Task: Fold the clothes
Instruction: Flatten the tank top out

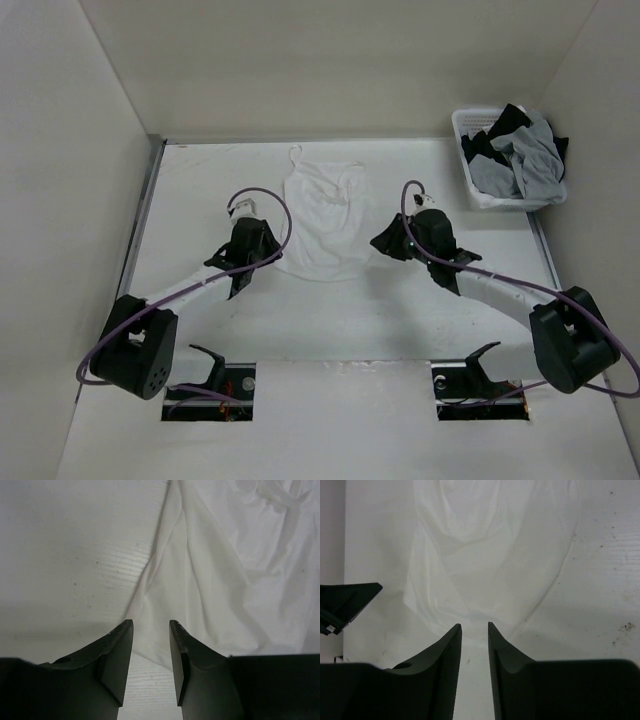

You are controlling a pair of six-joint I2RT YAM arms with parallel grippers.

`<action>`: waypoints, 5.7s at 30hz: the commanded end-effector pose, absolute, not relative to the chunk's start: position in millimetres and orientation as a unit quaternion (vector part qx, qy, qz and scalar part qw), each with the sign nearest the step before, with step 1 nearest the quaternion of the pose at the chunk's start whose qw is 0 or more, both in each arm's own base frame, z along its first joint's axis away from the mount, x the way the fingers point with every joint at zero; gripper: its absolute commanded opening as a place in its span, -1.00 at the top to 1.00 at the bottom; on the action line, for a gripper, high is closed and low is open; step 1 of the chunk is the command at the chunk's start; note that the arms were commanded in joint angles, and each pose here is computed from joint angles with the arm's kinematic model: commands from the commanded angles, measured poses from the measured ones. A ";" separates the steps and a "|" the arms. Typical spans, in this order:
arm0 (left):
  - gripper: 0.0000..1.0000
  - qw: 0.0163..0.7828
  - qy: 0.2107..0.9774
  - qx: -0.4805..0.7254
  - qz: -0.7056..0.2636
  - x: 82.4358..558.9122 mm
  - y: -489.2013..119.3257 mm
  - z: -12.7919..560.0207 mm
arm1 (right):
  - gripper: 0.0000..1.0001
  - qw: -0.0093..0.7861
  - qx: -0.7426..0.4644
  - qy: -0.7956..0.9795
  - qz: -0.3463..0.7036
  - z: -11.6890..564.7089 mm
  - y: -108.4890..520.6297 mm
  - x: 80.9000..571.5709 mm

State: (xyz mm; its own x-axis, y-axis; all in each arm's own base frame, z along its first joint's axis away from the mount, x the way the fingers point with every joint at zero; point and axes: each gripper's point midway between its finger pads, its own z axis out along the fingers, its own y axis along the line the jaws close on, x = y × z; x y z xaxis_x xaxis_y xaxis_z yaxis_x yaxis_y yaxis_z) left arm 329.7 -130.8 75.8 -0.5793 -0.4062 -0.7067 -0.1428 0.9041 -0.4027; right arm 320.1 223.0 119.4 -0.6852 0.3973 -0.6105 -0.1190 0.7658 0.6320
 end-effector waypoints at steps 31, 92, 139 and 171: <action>0.94 0.408 0.889 -0.141 -0.153 318.2 -140.8 57.2 | 0.40 0.434 0.135 0.826 0.332 101.6 199.0 349.5; 0.94 0.484 0.793 -0.265 -0.258 310.7 -93.2 146.0 | 0.39 0.381 0.086 0.881 0.269 93.3 224.4 349.9; 0.94 0.502 0.772 -0.246 -0.303 304.5 -108.0 185.7 | 1.00 0.390 0.074 0.866 0.303 116.7 245.3 302.2; 0.95 0.644 0.638 -0.253 -0.337 319.8 -95.9 376.7 | 1.00 0.551 0.019 0.769 0.324 359.6 214.3 307.7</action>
State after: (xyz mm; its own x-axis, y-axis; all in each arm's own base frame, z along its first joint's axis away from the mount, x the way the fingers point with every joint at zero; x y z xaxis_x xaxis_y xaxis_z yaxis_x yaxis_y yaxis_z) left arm 291.2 -93.3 385.6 -0.0501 -0.7498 -0.6598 0.1177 0.6516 -0.7494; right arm 282.0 191.4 353.4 -0.3857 0.3546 -0.8518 -0.2424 0.8518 0.4643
